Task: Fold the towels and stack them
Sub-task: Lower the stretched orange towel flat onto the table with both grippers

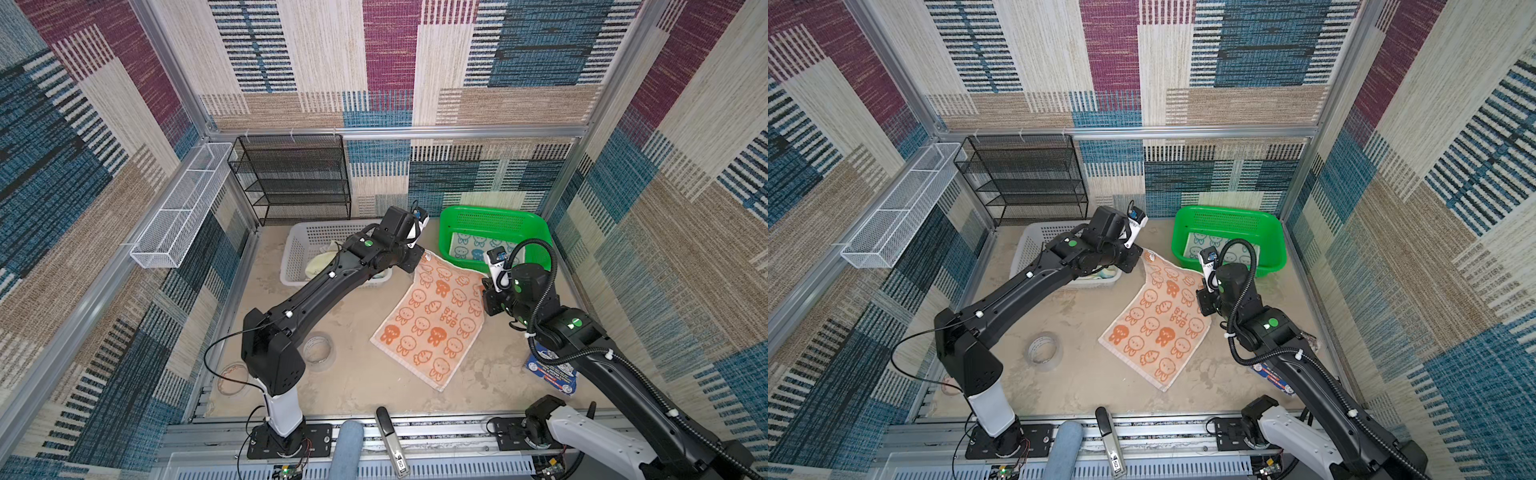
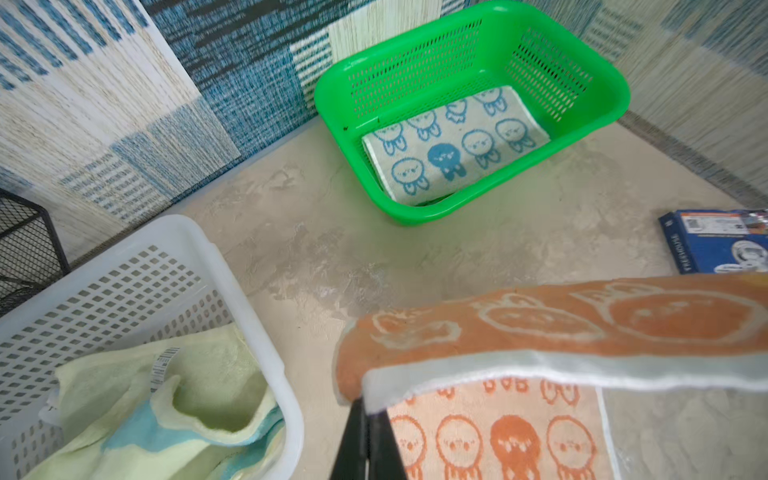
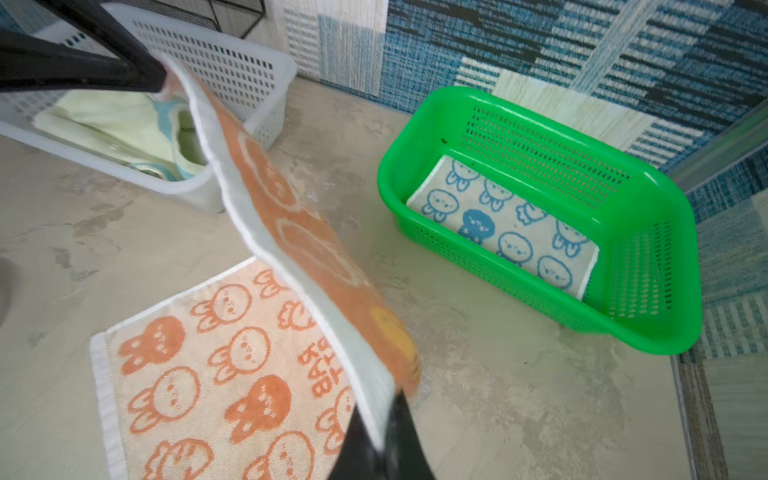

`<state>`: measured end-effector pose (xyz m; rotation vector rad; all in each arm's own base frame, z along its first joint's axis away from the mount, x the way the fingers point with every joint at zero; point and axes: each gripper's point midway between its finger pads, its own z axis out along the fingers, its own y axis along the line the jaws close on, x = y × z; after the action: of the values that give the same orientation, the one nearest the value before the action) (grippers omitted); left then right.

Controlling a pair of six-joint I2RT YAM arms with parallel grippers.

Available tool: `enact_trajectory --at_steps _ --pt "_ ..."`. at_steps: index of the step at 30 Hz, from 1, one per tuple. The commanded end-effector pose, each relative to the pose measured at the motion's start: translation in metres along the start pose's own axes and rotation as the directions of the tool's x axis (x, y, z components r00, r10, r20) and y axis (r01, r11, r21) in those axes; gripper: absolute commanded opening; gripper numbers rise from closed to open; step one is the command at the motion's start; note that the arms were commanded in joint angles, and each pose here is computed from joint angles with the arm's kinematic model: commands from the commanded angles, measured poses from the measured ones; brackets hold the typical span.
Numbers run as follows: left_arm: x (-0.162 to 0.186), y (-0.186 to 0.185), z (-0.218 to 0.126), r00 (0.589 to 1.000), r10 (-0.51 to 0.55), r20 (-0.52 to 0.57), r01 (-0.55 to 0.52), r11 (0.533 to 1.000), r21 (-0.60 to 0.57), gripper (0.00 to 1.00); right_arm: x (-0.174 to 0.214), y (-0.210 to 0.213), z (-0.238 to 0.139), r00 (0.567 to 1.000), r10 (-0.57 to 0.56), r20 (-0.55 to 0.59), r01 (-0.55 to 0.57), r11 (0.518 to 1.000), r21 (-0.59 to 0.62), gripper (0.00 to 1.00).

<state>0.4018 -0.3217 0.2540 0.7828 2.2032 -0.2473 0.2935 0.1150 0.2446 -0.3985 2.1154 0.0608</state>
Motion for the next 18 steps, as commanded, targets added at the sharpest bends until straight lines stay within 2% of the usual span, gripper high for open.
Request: enact_trajectory --at_steps 1,9,15,18 --pt "-0.008 0.011 0.015 0.999 0.027 0.023 -0.026 0.997 -0.07 0.0 0.0 -0.007 0.013 0.999 0.042 0.009 -0.042 0.997 0.059 0.0" --pt "0.012 0.013 0.032 0.998 0.065 -0.015 -0.066 0.994 -0.091 0.0 0.028 0.039 0.053 0.99 0.075 -0.117 -0.093 0.984 -0.151 0.0" --pt "0.041 0.017 0.032 0.993 0.107 -0.054 -0.113 0.988 -0.104 0.0 0.054 0.063 0.048 0.979 0.113 -0.168 -0.157 0.949 -0.273 0.0" --pt "0.054 0.021 0.034 0.991 0.105 -0.079 -0.114 0.987 -0.115 0.0 0.052 0.069 0.037 0.979 0.125 -0.163 -0.173 0.932 -0.32 0.0"
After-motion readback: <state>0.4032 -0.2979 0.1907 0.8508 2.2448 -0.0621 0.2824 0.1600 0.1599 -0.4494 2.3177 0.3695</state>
